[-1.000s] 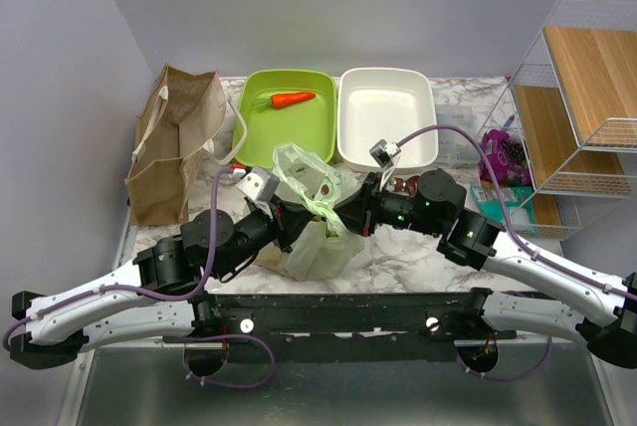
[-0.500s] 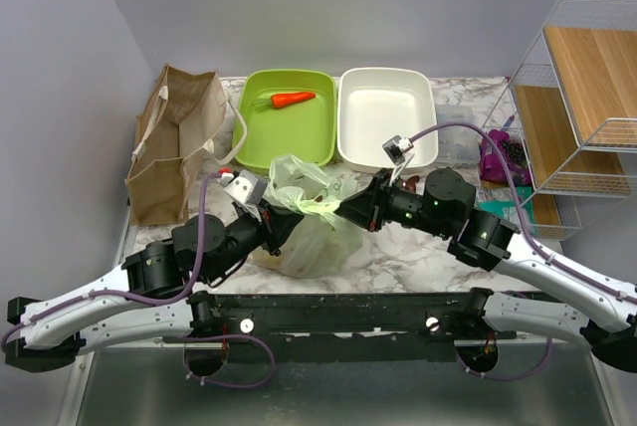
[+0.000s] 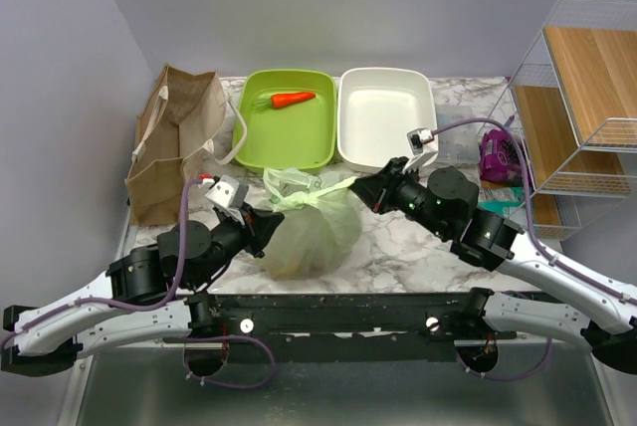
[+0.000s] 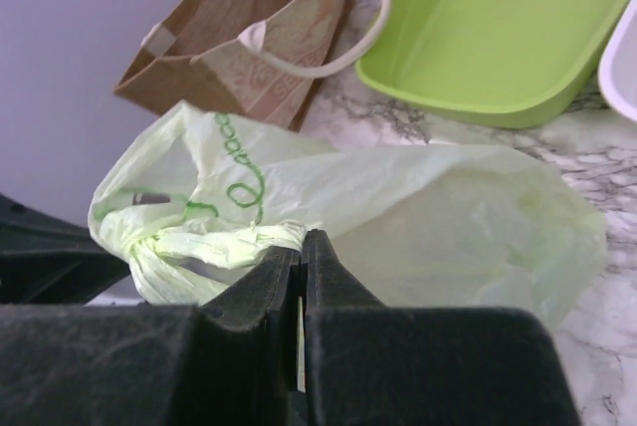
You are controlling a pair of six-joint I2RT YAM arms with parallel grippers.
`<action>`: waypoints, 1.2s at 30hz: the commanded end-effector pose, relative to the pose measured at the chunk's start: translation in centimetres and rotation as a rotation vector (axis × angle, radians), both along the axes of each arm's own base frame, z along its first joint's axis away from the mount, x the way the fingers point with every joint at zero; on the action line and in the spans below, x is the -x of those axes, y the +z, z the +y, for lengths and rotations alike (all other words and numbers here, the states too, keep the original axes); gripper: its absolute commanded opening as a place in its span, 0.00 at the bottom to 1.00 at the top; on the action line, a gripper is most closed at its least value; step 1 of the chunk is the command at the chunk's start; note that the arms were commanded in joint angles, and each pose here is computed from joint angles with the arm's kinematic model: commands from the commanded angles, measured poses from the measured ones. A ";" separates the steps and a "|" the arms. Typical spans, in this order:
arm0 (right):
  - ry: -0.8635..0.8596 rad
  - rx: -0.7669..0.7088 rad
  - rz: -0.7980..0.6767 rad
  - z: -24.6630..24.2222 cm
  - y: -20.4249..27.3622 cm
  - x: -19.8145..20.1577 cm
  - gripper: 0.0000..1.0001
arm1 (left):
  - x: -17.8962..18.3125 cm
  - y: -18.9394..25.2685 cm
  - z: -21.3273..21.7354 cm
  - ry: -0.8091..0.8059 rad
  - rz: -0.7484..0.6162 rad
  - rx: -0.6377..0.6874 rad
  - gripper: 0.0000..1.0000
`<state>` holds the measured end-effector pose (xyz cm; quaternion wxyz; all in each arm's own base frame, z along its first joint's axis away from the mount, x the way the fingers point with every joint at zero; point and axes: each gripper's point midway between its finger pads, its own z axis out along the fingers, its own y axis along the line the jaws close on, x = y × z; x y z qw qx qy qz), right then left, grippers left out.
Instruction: Place the food into the grocery bag and tie it
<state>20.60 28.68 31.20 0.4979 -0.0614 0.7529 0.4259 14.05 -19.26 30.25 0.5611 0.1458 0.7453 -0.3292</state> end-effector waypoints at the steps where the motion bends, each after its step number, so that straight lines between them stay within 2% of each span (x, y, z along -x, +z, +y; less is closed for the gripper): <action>1: -0.235 -0.060 -0.079 -3.1 2.8 -3.1 0.01 | -0.4 -1.9 2.5 0.080 0.026 -0.063 0.00; 9: -0.351 -0.014 -0.057 -3.8 -0.9 -5.0 0.01 | 0.4 -3.4 6.1 0.134 0.078 -0.077 0.00; 13: -0.376 0.022 -0.043 -3.8 -3.3 -6.0 0.01 | 1.4 -3.9 7.3 0.108 0.094 -0.060 0.00; 20: -0.400 0.054 0.030 -5.2 -7.2 -9.8 0.00 | 2.0 -5.8 10.8 0.205 0.188 -0.072 0.00; 26: -0.328 0.131 0.043 -4.9 -9.5 -11.4 0.01 | 1.7 -6.8 12.4 0.313 0.249 -0.034 0.00; 32: -0.224 0.222 0.103 -4.6 -13.5 -10.0 0.01 | 1.2 -6.8 12.7 0.377 0.270 -0.029 0.00; 35: -0.160 0.230 0.085 -4.2 -13.5 -9.0 0.01 | 1.2 -5.2 10.9 0.284 0.209 -0.030 0.00; 36: -0.137 0.228 0.070 -4.1 -13.0 -8.7 0.01 | 1.4 -4.4 9.8 0.222 0.182 -0.030 0.04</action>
